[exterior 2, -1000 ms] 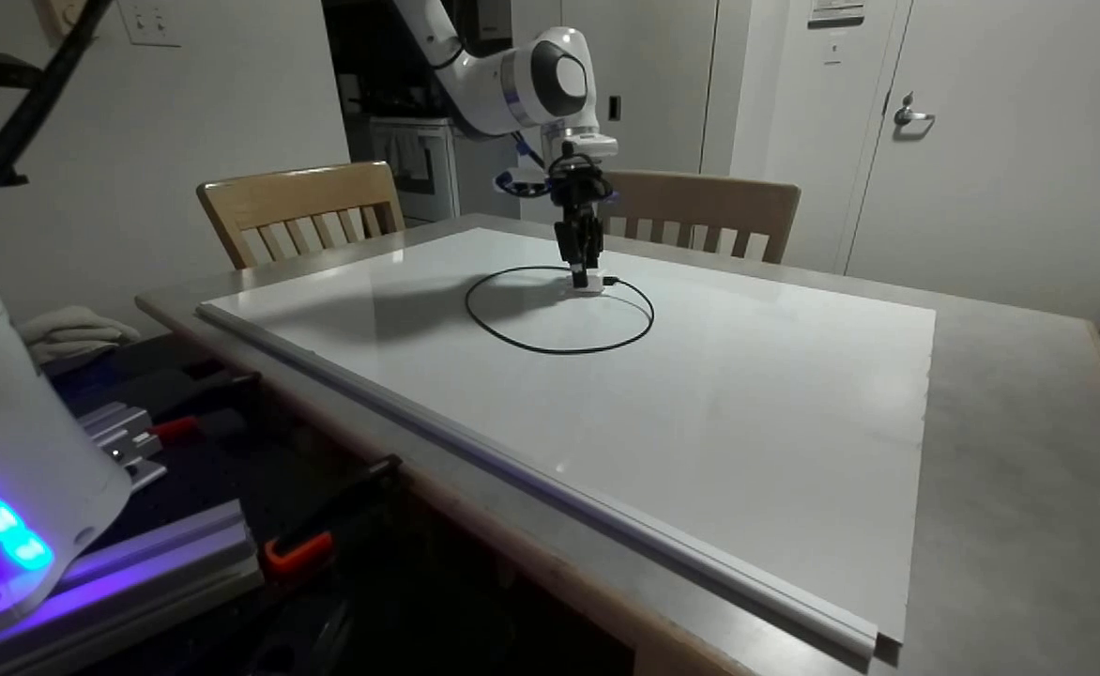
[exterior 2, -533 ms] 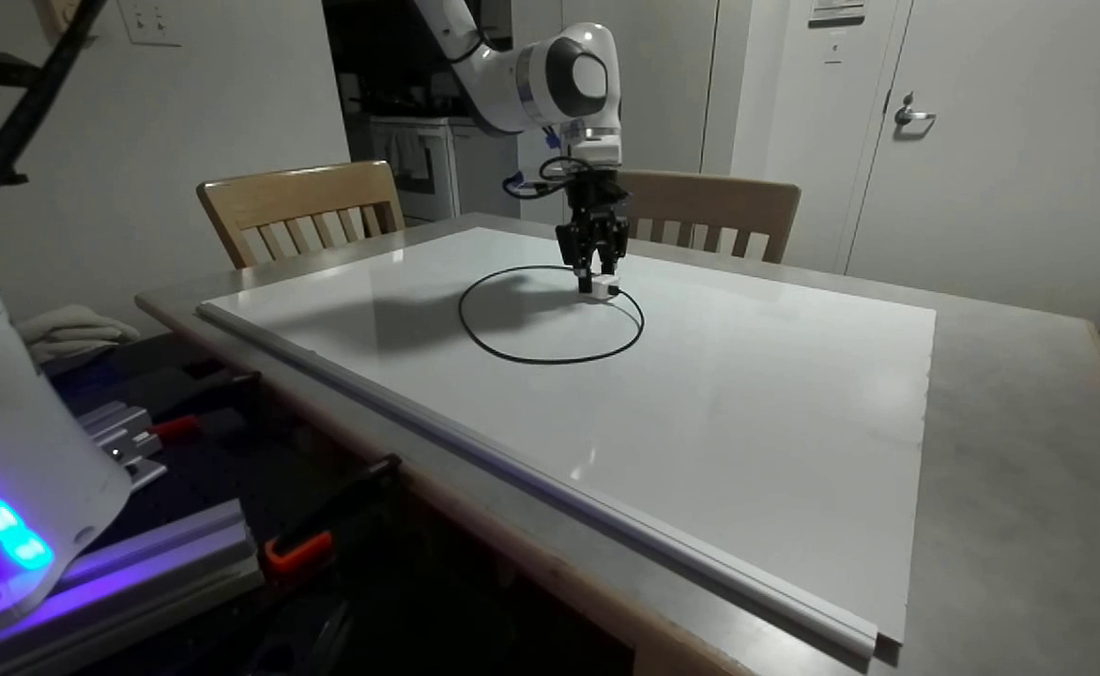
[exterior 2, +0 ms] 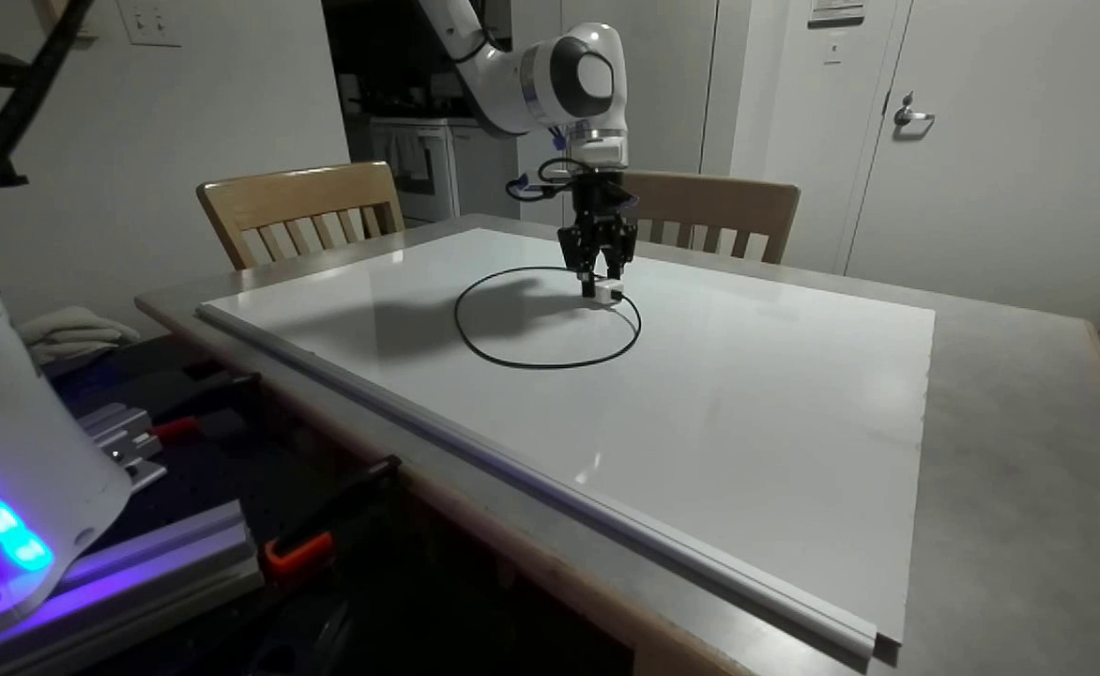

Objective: Straighten the charger on the table

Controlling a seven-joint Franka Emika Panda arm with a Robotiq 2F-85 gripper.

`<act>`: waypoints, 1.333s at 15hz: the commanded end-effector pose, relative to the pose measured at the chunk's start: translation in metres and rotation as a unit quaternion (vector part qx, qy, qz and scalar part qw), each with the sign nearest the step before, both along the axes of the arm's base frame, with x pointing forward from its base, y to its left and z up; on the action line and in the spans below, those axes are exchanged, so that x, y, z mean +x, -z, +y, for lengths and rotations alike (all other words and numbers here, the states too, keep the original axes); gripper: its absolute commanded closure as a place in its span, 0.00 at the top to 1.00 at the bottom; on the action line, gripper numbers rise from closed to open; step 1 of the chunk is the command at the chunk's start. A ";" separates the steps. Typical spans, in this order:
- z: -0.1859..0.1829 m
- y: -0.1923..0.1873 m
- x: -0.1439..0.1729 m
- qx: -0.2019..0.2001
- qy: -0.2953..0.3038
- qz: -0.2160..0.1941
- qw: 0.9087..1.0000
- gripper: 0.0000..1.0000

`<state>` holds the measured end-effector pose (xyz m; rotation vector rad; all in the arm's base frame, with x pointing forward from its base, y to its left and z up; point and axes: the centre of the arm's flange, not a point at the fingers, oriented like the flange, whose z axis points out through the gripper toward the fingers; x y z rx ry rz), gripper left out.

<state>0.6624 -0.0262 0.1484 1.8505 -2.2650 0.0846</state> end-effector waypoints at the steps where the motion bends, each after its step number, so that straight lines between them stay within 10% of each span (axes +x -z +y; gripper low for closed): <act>1: 0.000 0.000 0.000 0.000 0.000 0.000 1.000 0.52; 6: 0.000 0.000 0.000 0.000 0.000 0.000 1.000 0.52; 7: 0.000 0.000 0.000 0.000 0.000 0.000 1.000 0.27; 20: -0.114 0.007 -0.024 -0.036 0.152 -0.005 0.988 0.27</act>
